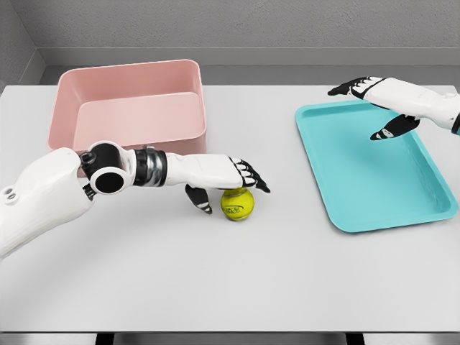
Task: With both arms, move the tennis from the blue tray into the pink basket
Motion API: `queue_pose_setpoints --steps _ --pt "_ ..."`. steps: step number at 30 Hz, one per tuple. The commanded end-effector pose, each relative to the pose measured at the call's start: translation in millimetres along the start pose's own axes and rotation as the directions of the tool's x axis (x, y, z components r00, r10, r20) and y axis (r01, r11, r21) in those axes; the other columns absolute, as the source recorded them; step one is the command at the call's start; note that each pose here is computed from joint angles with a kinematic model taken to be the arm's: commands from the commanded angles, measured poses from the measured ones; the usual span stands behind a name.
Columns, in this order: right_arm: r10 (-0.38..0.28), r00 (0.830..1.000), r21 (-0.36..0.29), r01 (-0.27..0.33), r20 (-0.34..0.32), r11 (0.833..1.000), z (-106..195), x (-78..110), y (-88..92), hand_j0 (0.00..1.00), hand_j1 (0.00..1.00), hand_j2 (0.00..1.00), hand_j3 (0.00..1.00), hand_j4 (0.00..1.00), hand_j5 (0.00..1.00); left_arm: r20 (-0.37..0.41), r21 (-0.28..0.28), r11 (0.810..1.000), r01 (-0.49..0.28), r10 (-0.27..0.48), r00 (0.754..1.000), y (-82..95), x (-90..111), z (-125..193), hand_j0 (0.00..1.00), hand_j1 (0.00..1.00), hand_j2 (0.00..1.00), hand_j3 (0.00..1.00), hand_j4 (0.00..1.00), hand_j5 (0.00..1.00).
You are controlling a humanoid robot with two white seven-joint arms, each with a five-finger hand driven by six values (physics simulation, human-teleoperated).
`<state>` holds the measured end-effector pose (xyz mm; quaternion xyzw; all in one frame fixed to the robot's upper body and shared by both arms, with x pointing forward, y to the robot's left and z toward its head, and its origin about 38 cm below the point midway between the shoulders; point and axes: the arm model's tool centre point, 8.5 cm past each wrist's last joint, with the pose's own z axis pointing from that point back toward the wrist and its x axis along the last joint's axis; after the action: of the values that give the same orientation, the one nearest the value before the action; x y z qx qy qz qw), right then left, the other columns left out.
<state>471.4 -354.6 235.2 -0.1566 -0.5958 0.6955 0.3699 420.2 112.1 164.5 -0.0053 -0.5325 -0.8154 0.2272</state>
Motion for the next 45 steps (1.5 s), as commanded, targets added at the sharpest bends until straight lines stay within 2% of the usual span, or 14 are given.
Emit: queue_pose_setpoints --steps 1,5,7,17,22,45 --pt "-0.006 1.0 -0.005 0.006 -0.001 1.0 0.4 -0.2 -0.2 1.0 1.0 1.0 1.0 1.0 1.0 -0.002 0.003 1.0 -0.004 0.004 1.0 0.2 -0.6 0.2 1.0 1.0 1.0 1.0 1.0 1.0" --pt "-0.006 1.0 -0.005 0.006 0.001 1.0 0.2 0.2 -0.3 1.0 1.0 1.0 1.0 1.0 1.0 -0.002 0.0 1.0 -0.003 0.003 1.0 -5.4 0.9 -1.6 1.0 1.0 1.0 1.0 1.0 1.0" --pt "-0.006 1.0 -0.006 0.006 0.001 1.0 0.2 0.2 -0.5 1.0 1.0 1.0 1.0 1.0 1.0 -0.008 0.01 1.0 0.021 -0.021 1.0 -4.8 1.6 -2.2 1.0 1.0 1.0 1.0 1.0 1.0" --pt "-0.001 1.0 -0.008 0.001 0.019 1.0 -2.5 5.6 -1.3 1.0 1.0 1.0 1.0 1.0 1.0 -0.003 0.016 1.0 0.022 -0.022 1.0 -3.0 2.8 -5.6 1.0 1.0 1.0 1.0 1.0 1.0" --pt "-0.001 1.0 -0.01 0.002 0.019 1.0 -2.2 5.7 -0.7 1.0 1.0 1.0 1.0 1.0 1.0 0.02 0.044 0.999 0.027 -0.028 0.999 -0.4 9.7 -7.0 1.0 1.0 1.0 1.0 1.0 1.0" --pt "0.001 1.0 -0.008 -0.001 0.027 1.0 -3.5 8.1 -0.9 1.0 1.0 1.0 1.0 1.0 1.0 0.016 0.03 1.0 0.006 -0.007 1.0 -12.7 9.7 -7.5 1.0 1.0 1.0 1.0 1.0 1.0"
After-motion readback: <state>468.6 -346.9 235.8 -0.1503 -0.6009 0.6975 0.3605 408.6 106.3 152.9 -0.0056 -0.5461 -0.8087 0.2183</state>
